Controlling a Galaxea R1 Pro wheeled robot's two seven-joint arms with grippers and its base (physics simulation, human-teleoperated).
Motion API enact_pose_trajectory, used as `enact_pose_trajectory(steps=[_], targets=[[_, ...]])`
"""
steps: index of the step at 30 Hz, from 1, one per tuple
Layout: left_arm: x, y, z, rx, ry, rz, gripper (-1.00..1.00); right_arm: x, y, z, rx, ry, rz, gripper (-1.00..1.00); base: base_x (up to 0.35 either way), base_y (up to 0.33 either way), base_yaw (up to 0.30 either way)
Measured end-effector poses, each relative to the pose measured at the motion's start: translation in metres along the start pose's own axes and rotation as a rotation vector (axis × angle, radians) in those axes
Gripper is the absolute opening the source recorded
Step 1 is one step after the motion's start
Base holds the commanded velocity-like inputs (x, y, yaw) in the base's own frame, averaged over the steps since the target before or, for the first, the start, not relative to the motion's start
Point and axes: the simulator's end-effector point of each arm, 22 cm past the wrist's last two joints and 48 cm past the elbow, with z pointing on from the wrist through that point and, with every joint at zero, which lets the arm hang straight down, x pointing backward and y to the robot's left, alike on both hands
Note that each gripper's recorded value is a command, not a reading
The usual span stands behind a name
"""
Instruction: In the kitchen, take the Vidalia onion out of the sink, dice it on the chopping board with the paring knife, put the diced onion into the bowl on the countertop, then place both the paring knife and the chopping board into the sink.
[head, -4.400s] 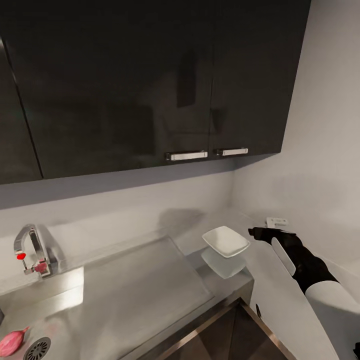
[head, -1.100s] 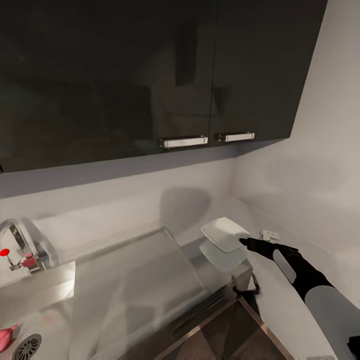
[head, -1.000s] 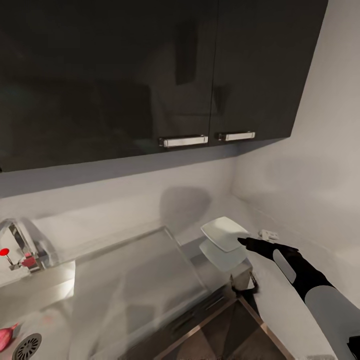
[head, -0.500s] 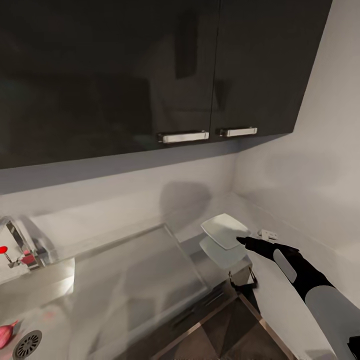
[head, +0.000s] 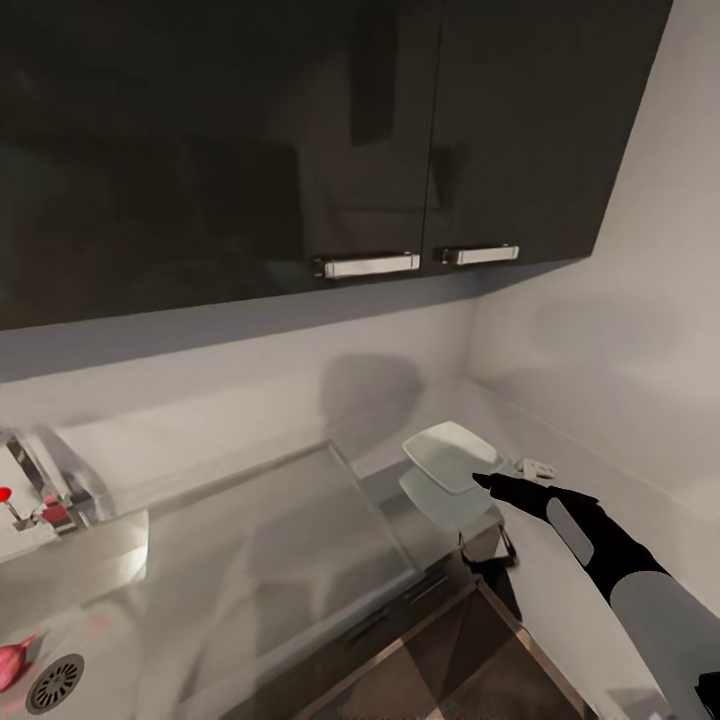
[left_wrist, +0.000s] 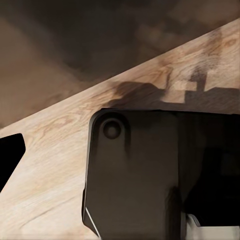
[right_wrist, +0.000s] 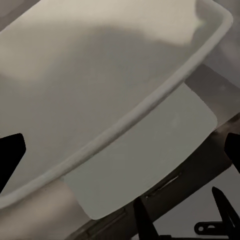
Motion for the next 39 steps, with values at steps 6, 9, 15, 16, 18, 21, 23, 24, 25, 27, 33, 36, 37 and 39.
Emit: enact_pose_trajectory(steps=[6, 9, 15, 16, 18, 21, 23, 24, 25, 27, 33, 36, 37, 39], targets=[[0.003, 0.000, -0.001, 0.000, 0.011, 0.000, 1.00, 0.005, -0.002, 0.003, 0.003, 0.009, 0.002, 1.00, 0.000, 0.000, 0.000], [0.005, 0.000, -0.002, 0.000, 0.016, 0.000, 1.00, 0.008, -0.003, 0.005, 0.004, 0.014, 0.003, 1.00, 0.018, 0.005, 0.000], [0.008, 0.001, -0.004, -0.001, 0.026, 0.001, 1.00, 0.013, -0.005, 0.008, 0.007, 0.023, 0.004, 1.00, 0.116, 0.049, 0.000], [0.008, 0.000, -0.004, -0.001, 0.028, 0.001, 1.00, 0.013, -0.006, 0.009, 0.007, 0.024, 0.004, 1.00, 0.061, 0.021, 0.000], [0.009, 0.001, -0.004, -0.001, 0.031, 0.001, 1.00, 0.015, -0.007, 0.010, 0.008, 0.027, 0.005, 1.00, 0.035, 0.012, 0.000], [0.011, 0.001, -0.005, -0.001, 0.037, 0.001, 1.00, 0.017, -0.008, 0.011, 0.010, 0.031, 0.006, 1.00, 0.011, 0.004, 0.000], [0.013, 0.001, -0.006, -0.002, 0.042, 0.001, 1.00, 0.019, -0.008, 0.012, 0.011, 0.034, 0.006, 1.00, 0.004, 0.001, 0.000], [0.013, 0.001, -0.006, -0.002, 0.043, 0.001, 1.00, 0.020, -0.009, 0.013, 0.011, 0.035, 0.007, 1.00, 0.002, 0.001, 0.000], [0.014, 0.001, -0.006, -0.002, 0.045, 0.001, 1.00, 0.021, -0.009, 0.013, 0.012, 0.037, 0.007, 1.00, 0.002, 0.001, 0.000], [0.015, 0.001, -0.007, -0.002, 0.049, 0.002, 1.00, 0.022, -0.010, 0.015, 0.013, 0.039, 0.007, 1.00, 0.001, 0.000, 0.000], [0.017, 0.002, -0.008, -0.003, 0.057, 0.002, 1.00, 0.025, -0.011, 0.017, 0.013, 0.042, 0.007, 1.00, 0.000, 0.000, 0.000], [0.017, 0.002, -0.008, -0.003, 0.057, 0.002, 1.00, 0.025, -0.011, 0.017, 0.014, 0.042, 0.006, 1.00, 0.000, 0.000, 0.000], [0.017, 0.002, -0.008, -0.003, 0.058, 0.002, 1.00, 0.025, -0.011, 0.017, 0.014, 0.042, 0.006, 1.00, 0.000, 0.000, 0.000], [0.017, 0.002, -0.008, -0.003, 0.058, 0.002, 1.00, 0.025, -0.011, 0.017, 0.014, 0.042, 0.005, 1.00, 0.000, 0.000, 0.000]])
